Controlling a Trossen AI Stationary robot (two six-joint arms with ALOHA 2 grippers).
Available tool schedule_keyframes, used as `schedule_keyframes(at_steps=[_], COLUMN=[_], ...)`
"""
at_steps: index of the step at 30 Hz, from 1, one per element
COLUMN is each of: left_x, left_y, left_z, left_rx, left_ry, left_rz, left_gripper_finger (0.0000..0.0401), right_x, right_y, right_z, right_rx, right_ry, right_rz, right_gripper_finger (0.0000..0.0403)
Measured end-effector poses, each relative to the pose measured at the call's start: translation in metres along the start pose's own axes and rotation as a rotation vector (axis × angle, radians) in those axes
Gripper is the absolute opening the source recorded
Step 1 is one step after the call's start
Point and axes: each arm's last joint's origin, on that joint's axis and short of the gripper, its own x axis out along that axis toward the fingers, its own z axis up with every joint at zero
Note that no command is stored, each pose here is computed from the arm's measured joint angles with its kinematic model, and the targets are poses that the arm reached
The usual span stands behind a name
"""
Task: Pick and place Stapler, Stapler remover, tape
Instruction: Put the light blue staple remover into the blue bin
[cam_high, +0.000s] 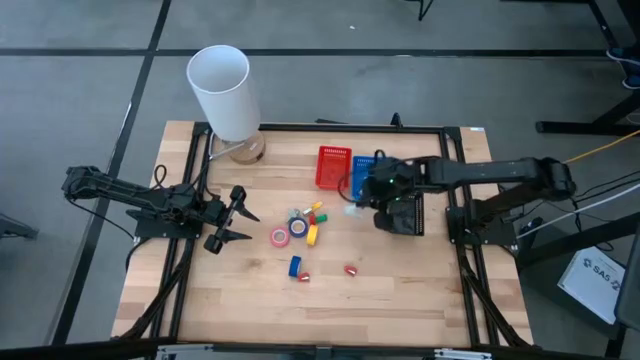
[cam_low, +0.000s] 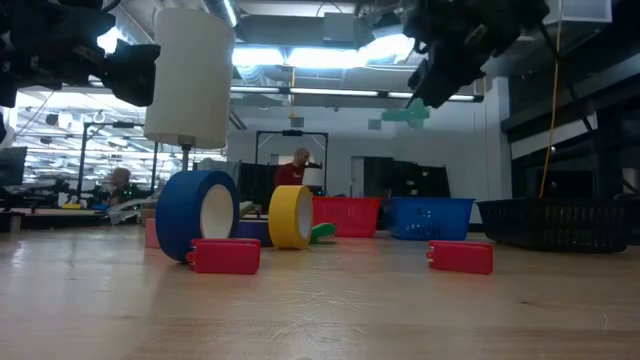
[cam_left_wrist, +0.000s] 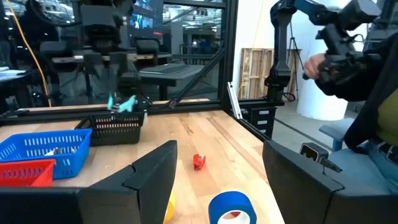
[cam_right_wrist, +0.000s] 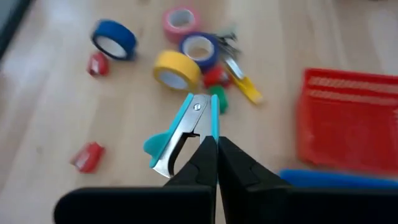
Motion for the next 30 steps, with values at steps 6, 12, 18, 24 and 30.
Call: schedule_keyframes(at_steps=[6,12,18,24,30], left_x=[0.0,0.0,0.0,0.0,0.0], left_y=[0.0,0.0,0.0,0.0,0.0], left_z=[0.0,0.0,0.0,0.0,0.0], left_rx=[-0.001,0.0,0.0,0.0,0.0], left_ry=[0.001,0.001,0.001,0.001,0.0], left_rz=[0.0,0.0,0.0,0.0,0.0], left_gripper_finger=[0.0235,0.0235,0.0235,0.0235,0.0235], right_x=[-0.007,-0.014,-0.021,-0.022,-0.013], right_y=[-0.026,-0.053,-0.077,-0.095,-0.105], right_z=[-0.015,-0.028,-0.034,-0.035,-0.05], right_rx=[0.001,0.013,0.048,0.053,0.075], right_ry=[0.118,0.193,0.188,0.095,0.063], right_rz=[-0.065,-0.115,-0.175,-0.251,-0.281], right_gripper_finger=[0.0,0.0,0.0,0.0,0.0])
